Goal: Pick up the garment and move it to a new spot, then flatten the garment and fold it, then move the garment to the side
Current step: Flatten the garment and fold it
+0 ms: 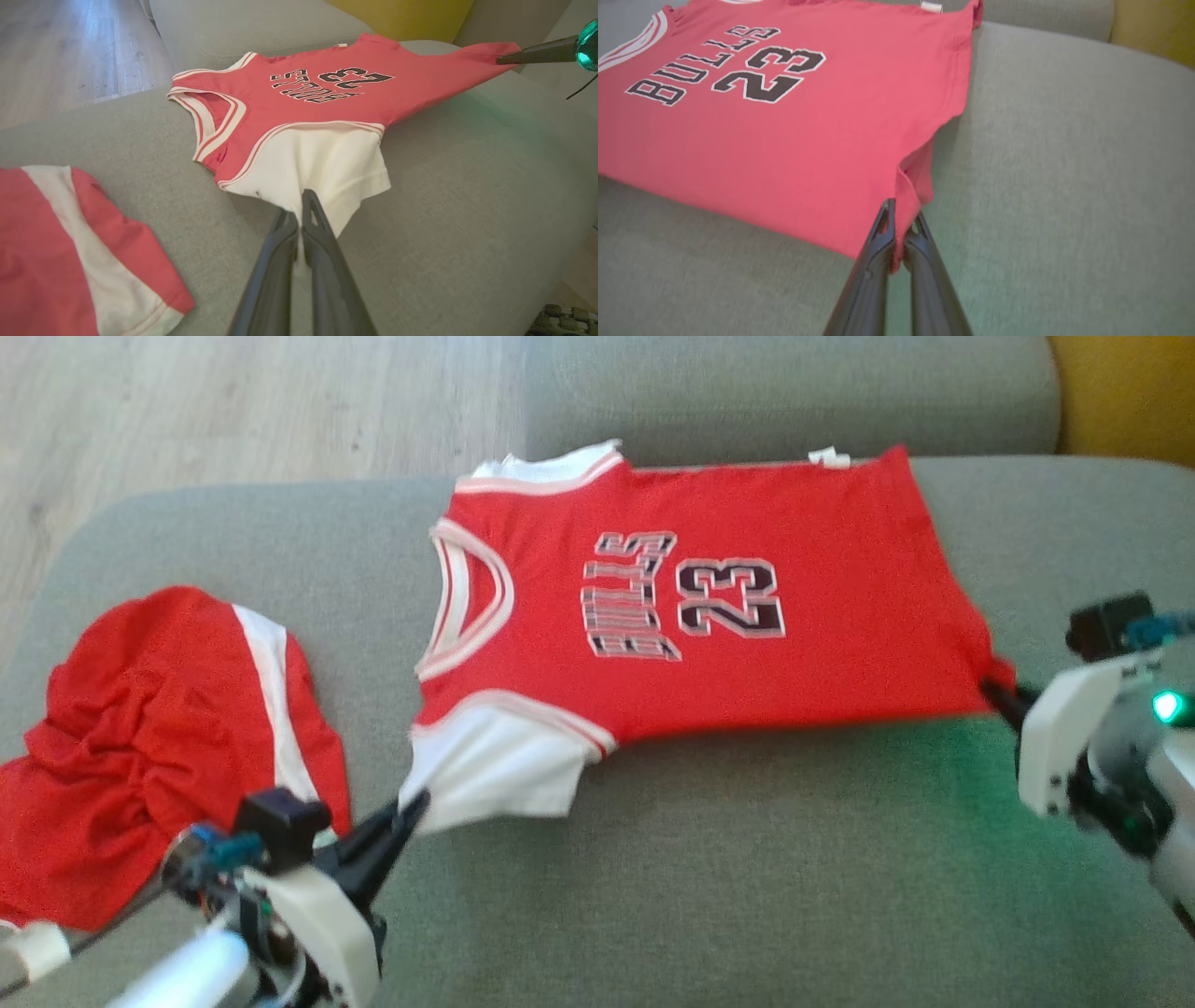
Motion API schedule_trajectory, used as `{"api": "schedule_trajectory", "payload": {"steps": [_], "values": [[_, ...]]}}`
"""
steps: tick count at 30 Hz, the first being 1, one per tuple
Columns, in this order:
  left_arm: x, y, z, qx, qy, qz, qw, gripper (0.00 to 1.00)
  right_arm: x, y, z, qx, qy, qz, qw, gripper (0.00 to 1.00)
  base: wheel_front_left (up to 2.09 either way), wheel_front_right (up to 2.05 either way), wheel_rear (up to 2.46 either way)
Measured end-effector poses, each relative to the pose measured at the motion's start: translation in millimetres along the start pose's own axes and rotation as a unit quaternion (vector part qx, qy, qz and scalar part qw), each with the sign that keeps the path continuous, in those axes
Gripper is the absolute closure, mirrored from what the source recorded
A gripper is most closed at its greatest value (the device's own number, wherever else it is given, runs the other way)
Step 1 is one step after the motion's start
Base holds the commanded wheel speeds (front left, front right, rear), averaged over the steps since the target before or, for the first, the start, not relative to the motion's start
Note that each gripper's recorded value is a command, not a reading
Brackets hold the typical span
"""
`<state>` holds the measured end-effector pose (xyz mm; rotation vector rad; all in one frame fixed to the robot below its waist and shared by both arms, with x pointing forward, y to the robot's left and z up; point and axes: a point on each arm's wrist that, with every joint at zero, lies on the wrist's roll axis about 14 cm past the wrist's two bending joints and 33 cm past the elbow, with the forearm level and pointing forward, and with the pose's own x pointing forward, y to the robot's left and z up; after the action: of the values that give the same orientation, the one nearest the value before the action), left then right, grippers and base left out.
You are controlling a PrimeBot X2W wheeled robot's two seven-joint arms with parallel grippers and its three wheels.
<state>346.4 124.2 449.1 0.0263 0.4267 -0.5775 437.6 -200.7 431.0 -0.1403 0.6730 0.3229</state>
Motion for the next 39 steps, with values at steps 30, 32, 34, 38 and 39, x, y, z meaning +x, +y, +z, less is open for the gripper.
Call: {"api": "schedule_trajectory", "payload": {"steps": [30,32,34,38,39], "values": [[18,27,24,0.097,0.074,-0.011,0.992,1.00,10,-4,-2,0.025,0.102,0.035,0.994,1.00,0.00,0.00,0.00],[28,31,24,0.095,0.086,-0.017,0.992,1.00,17,-6,-6,0.019,0.119,0.031,0.992,1.00,0.00,0.00,0.00],[38,36,25,0.098,0.095,-0.022,0.990,1.00,24,-10,-8,0.017,0.131,0.026,0.991,1.00,0.00,0.00,0.00],[57,55,31,0.108,0.110,-0.014,0.988,1.00,39,-12,-4,0.017,0.139,0.024,0.990,1.00,0.00,0.00,0.00],[61,59,32,0.110,0.116,-0.012,0.987,1.00,42,-12,-2,0.016,0.141,0.023,0.990,1.00,0.00,0.00,0.00]]}}
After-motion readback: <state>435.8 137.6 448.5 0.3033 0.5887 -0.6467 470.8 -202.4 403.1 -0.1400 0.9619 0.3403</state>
